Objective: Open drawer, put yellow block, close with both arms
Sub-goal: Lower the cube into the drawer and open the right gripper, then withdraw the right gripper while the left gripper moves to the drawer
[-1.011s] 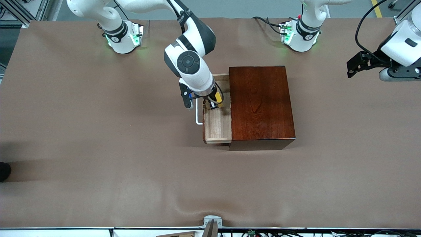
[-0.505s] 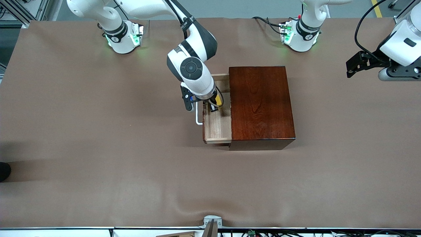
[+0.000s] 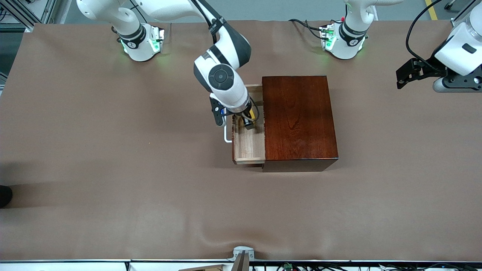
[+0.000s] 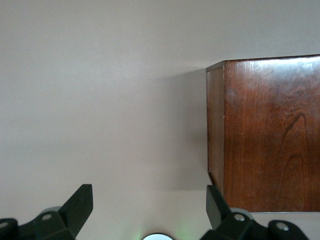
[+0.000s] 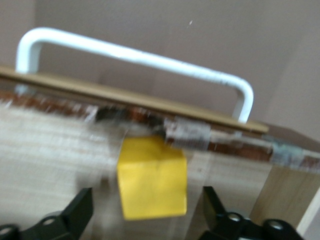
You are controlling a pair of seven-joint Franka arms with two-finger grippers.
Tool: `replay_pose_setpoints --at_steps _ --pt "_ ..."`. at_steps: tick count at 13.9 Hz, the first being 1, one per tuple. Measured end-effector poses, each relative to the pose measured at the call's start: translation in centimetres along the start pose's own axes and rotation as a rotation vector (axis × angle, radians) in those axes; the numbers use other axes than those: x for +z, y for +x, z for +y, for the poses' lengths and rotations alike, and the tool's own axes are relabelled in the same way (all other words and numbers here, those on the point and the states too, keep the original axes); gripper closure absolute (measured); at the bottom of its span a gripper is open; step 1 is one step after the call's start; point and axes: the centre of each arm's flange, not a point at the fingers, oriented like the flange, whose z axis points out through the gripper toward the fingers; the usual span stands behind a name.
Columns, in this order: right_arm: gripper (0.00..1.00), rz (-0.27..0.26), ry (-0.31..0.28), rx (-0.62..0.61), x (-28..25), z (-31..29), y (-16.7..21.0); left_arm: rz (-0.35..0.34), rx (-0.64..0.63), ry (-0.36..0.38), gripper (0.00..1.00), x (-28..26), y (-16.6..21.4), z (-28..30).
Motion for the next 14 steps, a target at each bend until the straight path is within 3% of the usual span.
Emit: replay_pose_setpoints --at_steps 6,11,14 --pt "0.0 0.002 -0.044 -0.007 -6.9 -1.7 -0.3 0.002 0.0 0.0 0.0 -0.1 0.0 0.0" --pt "0.0 0.005 -0.085 0.037 -13.5 -4.0 4.1 0.001 0.013 0.001 0.0 -0.1 -0.1 0.7" --pt "0.0 -0.008 -0.061 0.053 -17.0 -5.0 6.6 -0.006 0.057 0.003 0.0 0.3 -0.1 3.3"
